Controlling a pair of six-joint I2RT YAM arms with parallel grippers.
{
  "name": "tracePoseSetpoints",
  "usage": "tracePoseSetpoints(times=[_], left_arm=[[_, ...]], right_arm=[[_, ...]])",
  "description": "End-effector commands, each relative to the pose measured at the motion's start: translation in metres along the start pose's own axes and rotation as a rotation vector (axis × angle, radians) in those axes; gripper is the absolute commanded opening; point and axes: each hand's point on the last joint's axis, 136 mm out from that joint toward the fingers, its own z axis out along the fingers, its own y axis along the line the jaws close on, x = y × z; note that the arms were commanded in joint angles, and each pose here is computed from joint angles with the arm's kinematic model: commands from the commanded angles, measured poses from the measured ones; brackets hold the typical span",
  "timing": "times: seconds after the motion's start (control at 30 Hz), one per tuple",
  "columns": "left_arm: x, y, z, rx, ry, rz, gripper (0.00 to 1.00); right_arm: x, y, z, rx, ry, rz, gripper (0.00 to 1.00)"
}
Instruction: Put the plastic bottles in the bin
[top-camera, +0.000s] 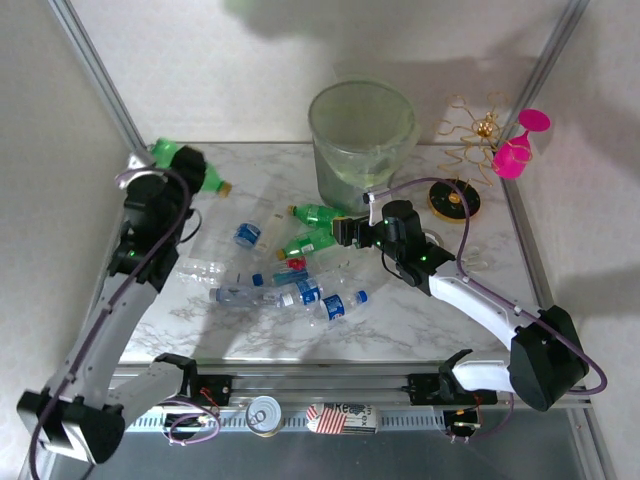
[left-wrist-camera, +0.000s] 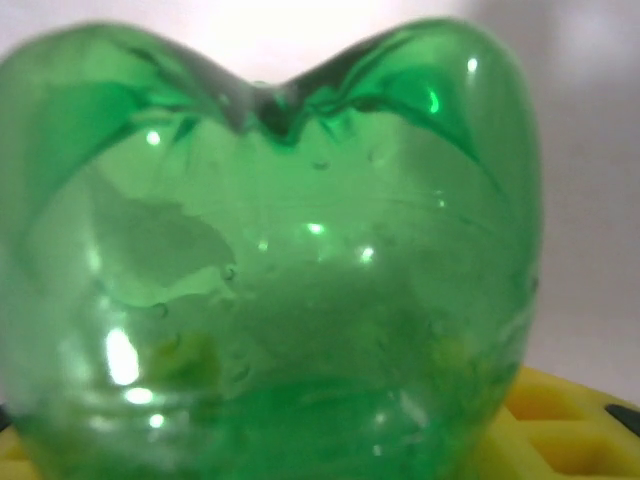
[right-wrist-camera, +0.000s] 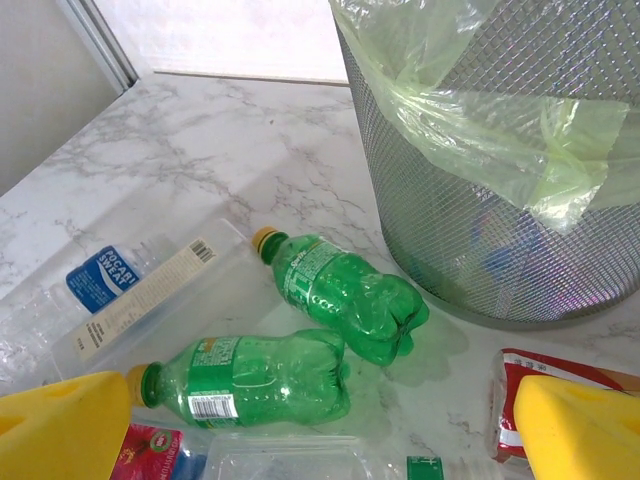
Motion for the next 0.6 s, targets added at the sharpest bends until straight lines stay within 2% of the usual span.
tracePoseSetpoints(times=[0.0,0.13,0.27,0.37,0.57], left_arm=[[0.008,-0.083,0.011,0.236,0.002,0.136,0.46],[0.045,-0.138,0.034,0.344,0.071,0.225,0.46],[0.096,-0.182,0.065,0.415,0.19,0.316,0.46],[0.135,-0.202,0.088,0.441,0.273,0.365,0.46],[0.205,-0.213,0.14,0.407,0.356,0.516,0.46]], right_arm=[[-0.002,0.004,0.0,-0.017,-0.017,0.022,0.99],[0.002,-0.001,-0.005,0.011,-0.013,0.028,0.99],[0.009,-0.009,-0.01,0.046,-0.012,0.035,0.99],[0.015,-0.016,-0.015,0.077,-0.006,0.038,0.99],[0.027,-0.027,-0.022,0.132,0.016,0.058,0.99]])
